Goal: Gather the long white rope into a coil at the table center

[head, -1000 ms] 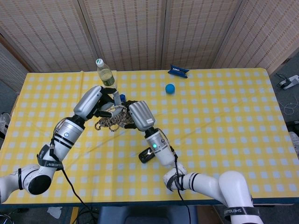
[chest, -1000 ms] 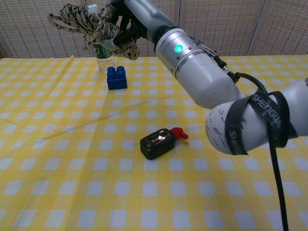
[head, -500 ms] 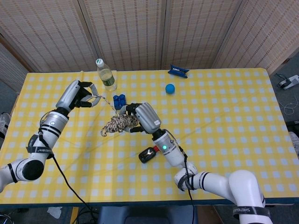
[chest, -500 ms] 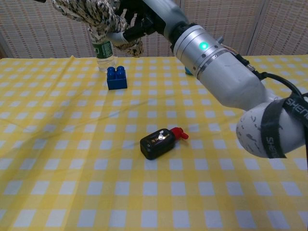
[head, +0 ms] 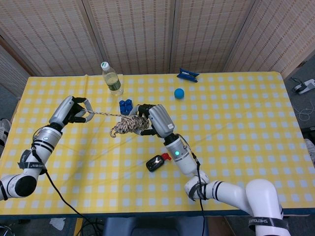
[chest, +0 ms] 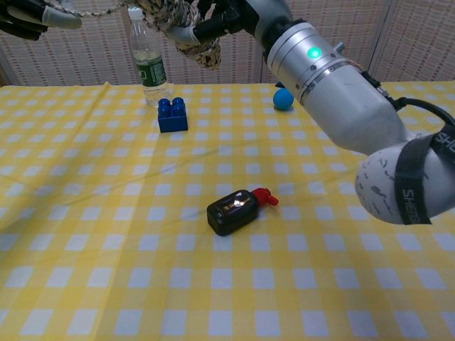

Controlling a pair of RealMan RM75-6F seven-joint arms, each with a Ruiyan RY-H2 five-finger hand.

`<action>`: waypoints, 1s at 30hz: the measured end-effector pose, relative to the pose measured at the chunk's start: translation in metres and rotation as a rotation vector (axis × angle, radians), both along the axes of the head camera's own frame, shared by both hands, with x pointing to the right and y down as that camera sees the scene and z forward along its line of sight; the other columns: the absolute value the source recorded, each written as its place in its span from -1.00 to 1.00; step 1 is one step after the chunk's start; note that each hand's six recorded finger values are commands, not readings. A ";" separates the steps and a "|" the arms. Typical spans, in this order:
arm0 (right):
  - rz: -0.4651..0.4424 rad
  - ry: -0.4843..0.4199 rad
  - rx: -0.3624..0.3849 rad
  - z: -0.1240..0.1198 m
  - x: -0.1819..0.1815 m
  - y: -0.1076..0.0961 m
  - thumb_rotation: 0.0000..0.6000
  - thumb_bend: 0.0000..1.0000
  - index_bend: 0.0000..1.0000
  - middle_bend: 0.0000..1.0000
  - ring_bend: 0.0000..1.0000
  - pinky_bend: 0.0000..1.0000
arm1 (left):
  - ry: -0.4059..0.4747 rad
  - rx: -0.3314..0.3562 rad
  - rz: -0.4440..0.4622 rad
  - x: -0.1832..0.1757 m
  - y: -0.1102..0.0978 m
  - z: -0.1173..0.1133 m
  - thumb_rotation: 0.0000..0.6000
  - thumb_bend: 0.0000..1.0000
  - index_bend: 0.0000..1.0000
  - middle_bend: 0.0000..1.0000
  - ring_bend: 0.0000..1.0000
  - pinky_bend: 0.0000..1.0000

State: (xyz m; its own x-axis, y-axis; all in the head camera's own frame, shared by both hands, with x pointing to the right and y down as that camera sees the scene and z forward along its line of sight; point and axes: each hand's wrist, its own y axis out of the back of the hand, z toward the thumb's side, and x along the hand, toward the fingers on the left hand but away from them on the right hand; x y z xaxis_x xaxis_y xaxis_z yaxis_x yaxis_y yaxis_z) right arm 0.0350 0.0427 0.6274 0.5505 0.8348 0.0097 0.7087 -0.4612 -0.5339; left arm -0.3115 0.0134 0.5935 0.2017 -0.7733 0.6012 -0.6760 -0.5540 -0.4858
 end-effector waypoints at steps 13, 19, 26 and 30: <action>0.013 0.023 0.015 -0.004 0.006 -0.005 1.00 -0.30 0.73 0.46 0.23 0.24 | -0.098 -0.089 0.152 -0.011 0.024 0.007 1.00 -0.28 -0.79 -0.48 -0.46 0.05; 0.019 0.055 0.029 -0.008 0.017 -0.009 1.00 -0.29 0.73 0.46 0.23 0.24 | -0.171 -0.014 0.134 -0.031 0.027 0.005 1.00 -0.28 -0.82 -0.61 -0.54 -0.09; 0.018 0.112 0.046 -0.014 0.036 -0.011 1.00 -0.29 0.73 0.46 0.23 0.24 | -0.341 0.133 0.099 -0.069 0.040 -0.001 1.00 -0.29 -0.71 -0.61 -0.54 -0.12; 0.020 0.146 0.049 -0.017 0.049 -0.011 1.00 -0.28 0.73 0.46 0.23 0.24 | -0.444 0.185 0.098 -0.092 0.060 -0.002 1.00 -0.28 -0.68 -0.61 -0.54 -0.14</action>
State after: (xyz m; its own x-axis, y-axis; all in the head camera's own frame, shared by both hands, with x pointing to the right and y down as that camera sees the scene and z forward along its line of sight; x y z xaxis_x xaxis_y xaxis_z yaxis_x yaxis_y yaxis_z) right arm 0.0837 0.0320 0.6106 0.5321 0.8462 -0.0283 0.6306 -0.4184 -0.6537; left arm -0.4036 0.0735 0.5913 0.0340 -0.8654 0.4999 -0.3306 -0.4818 -0.8115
